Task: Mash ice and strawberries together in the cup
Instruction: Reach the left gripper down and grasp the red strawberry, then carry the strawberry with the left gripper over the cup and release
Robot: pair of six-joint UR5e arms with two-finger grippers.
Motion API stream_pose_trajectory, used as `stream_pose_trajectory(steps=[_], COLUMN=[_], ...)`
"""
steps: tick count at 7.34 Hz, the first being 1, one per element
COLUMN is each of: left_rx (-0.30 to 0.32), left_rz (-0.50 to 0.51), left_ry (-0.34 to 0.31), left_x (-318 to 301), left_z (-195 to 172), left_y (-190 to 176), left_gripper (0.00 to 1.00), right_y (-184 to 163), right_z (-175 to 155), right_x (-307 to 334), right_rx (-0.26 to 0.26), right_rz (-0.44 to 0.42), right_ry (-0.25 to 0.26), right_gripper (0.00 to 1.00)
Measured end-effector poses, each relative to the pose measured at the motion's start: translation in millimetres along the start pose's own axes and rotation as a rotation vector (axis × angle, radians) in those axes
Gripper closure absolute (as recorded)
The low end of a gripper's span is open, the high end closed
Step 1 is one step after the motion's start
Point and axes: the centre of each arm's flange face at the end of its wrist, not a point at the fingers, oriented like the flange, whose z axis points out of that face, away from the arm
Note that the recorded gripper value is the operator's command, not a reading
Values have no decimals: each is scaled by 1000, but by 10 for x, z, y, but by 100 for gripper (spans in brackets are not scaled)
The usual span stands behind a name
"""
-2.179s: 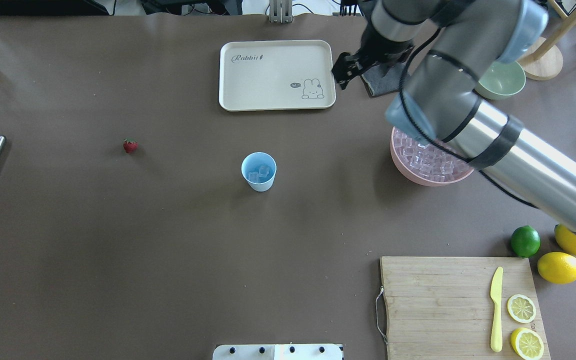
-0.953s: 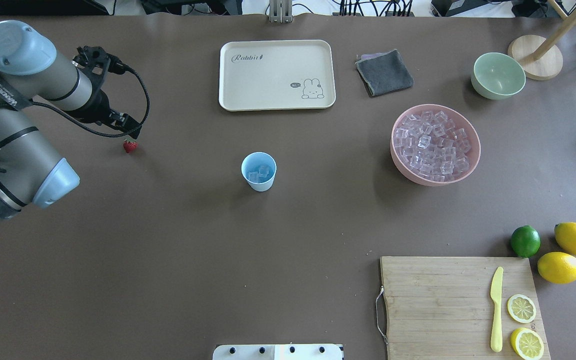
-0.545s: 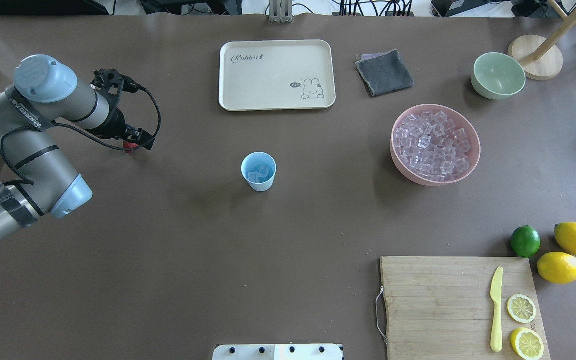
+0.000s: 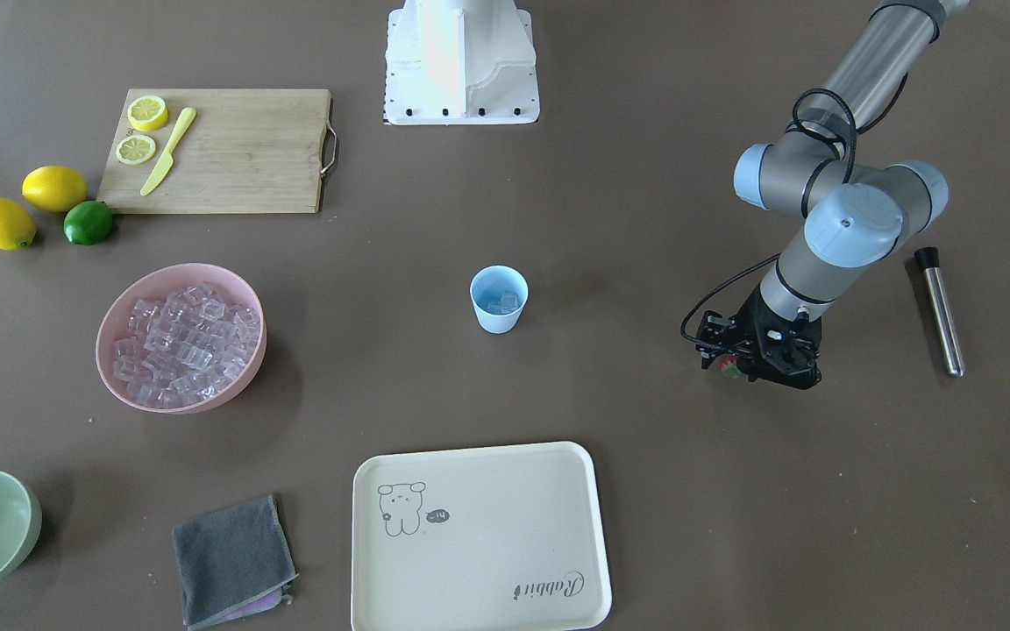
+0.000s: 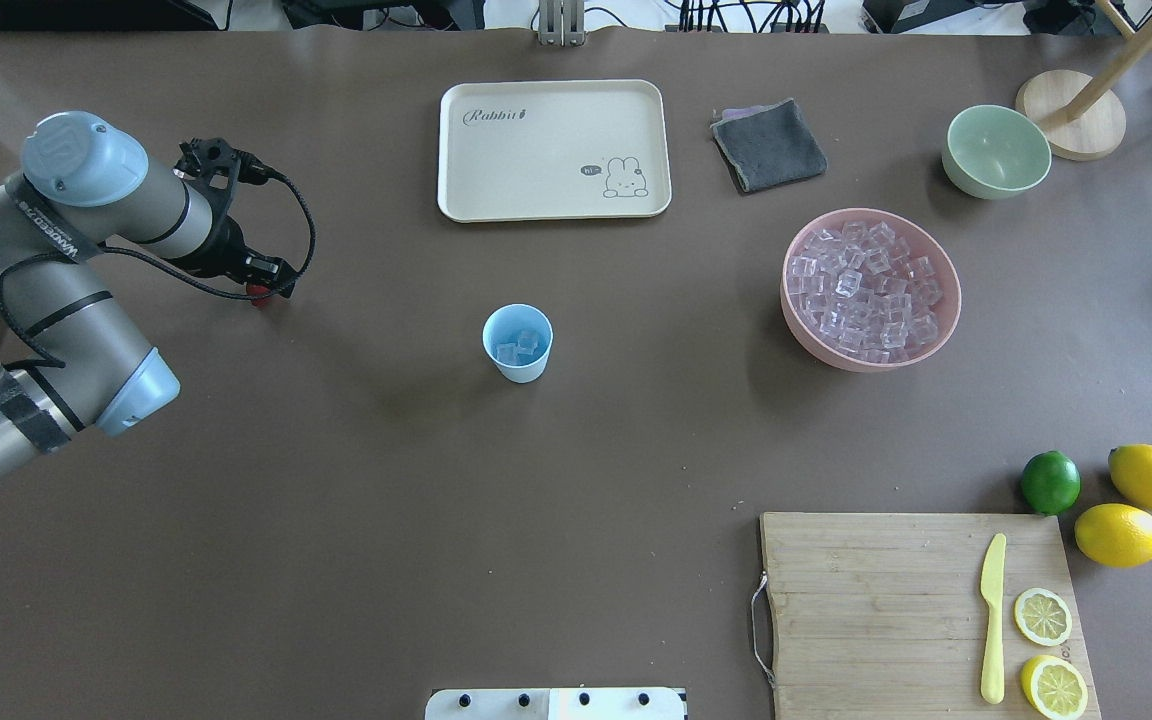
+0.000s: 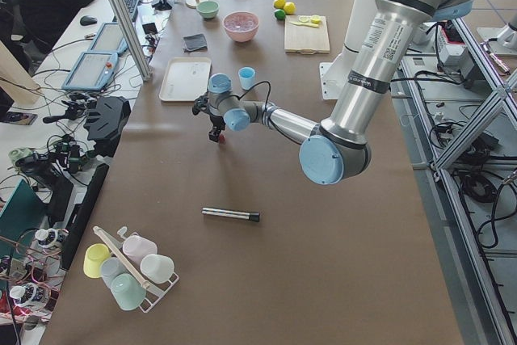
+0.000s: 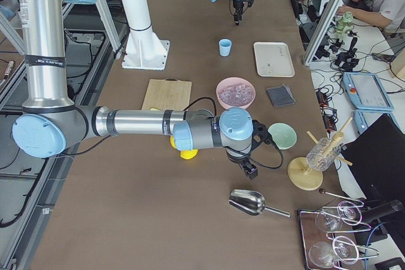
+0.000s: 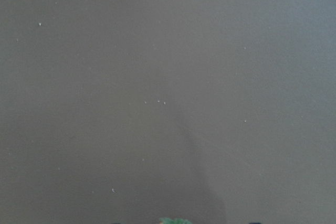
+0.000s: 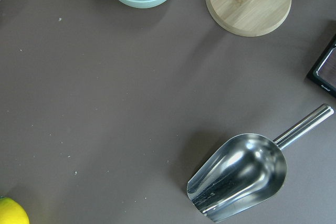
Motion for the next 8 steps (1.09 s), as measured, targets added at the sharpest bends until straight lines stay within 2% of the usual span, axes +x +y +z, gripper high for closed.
stream_pose_trajectory(steps=[2,4,6,7,8], left_rx=[5,46,79,74,75], left_rz=[-48,-105,-173,-198,-199], left_ry=[4,39,89,113,132], left_x=[35,287,1061,1524,2005], left_z=[-43,-301,-1008,-1256,-1319], left_y=[-28,-172,-445,-435,-360], left_gripper=[100,100,100,100,100], right_y=[10,13,8,9,14], right_z=[22,69,109,111,110], right_x=[-6,-3,-11,-13,-20], right_rx=[-4,-14,-23,-25,-25], right_rz=[1,4,2,4,8], right_ry=[-2,-3,-3,-2,-2], right_gripper=[1,1,1,1,1])
